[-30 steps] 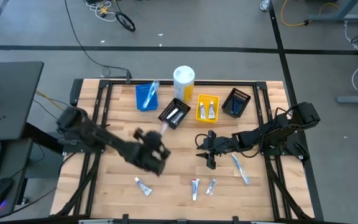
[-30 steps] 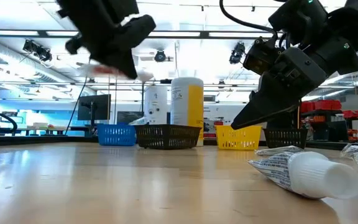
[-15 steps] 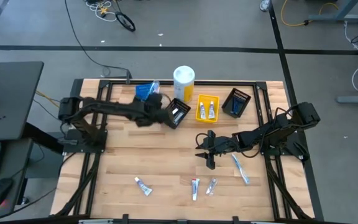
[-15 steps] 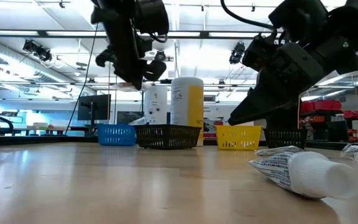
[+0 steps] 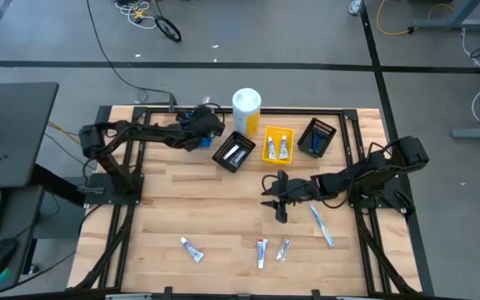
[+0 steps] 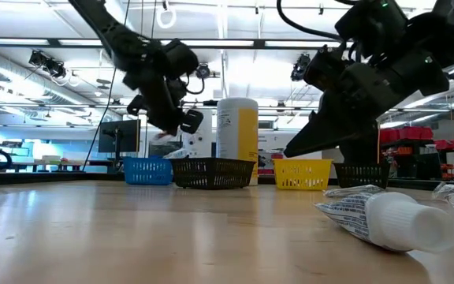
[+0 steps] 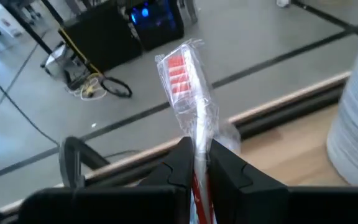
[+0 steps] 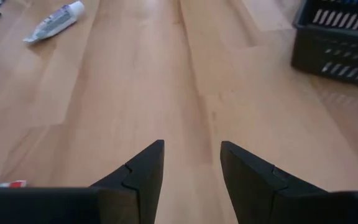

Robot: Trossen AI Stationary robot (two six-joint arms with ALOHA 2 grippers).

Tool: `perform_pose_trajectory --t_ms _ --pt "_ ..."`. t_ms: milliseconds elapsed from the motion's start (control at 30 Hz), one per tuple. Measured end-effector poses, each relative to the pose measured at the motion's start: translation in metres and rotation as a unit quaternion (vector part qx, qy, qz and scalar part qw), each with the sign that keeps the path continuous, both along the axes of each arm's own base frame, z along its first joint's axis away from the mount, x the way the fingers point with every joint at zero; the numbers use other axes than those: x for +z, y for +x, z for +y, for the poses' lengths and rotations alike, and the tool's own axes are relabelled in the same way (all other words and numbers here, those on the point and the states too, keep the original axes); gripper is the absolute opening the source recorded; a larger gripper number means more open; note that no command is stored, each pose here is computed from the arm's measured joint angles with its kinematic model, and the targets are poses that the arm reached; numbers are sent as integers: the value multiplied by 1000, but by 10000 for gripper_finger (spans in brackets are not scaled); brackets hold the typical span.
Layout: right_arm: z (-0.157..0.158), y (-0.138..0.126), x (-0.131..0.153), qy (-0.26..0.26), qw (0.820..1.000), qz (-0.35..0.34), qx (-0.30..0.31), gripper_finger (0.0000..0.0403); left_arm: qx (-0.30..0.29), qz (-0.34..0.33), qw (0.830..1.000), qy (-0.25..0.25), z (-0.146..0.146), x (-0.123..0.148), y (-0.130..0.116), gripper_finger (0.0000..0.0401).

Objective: Pick & Place Travel size toiletries
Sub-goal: Put the orange toothbrush into the blue bin

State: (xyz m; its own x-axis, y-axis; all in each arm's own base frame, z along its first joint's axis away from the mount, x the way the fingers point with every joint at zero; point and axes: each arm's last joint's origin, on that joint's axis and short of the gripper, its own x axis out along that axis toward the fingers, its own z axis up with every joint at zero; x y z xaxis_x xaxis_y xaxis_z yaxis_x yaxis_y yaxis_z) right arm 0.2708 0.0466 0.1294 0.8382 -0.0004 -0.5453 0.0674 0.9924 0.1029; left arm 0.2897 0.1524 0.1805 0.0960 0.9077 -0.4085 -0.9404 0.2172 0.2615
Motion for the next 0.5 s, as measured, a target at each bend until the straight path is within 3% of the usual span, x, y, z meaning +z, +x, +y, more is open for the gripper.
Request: perform_pose_trajectory --t_ms 133,300,500 --pt "-7 1 0 -4 1000 0 -10 168 -5 2 1000 -6 11 -11 -12 49" --pt "-16 2 0 -4 1000 0 -27 168 -36 3 997 -63 19 -25 -25 43" --pt "-19 3 0 21 999 0 -49 168 -39 36 996 -69 19 -34 -34 51"
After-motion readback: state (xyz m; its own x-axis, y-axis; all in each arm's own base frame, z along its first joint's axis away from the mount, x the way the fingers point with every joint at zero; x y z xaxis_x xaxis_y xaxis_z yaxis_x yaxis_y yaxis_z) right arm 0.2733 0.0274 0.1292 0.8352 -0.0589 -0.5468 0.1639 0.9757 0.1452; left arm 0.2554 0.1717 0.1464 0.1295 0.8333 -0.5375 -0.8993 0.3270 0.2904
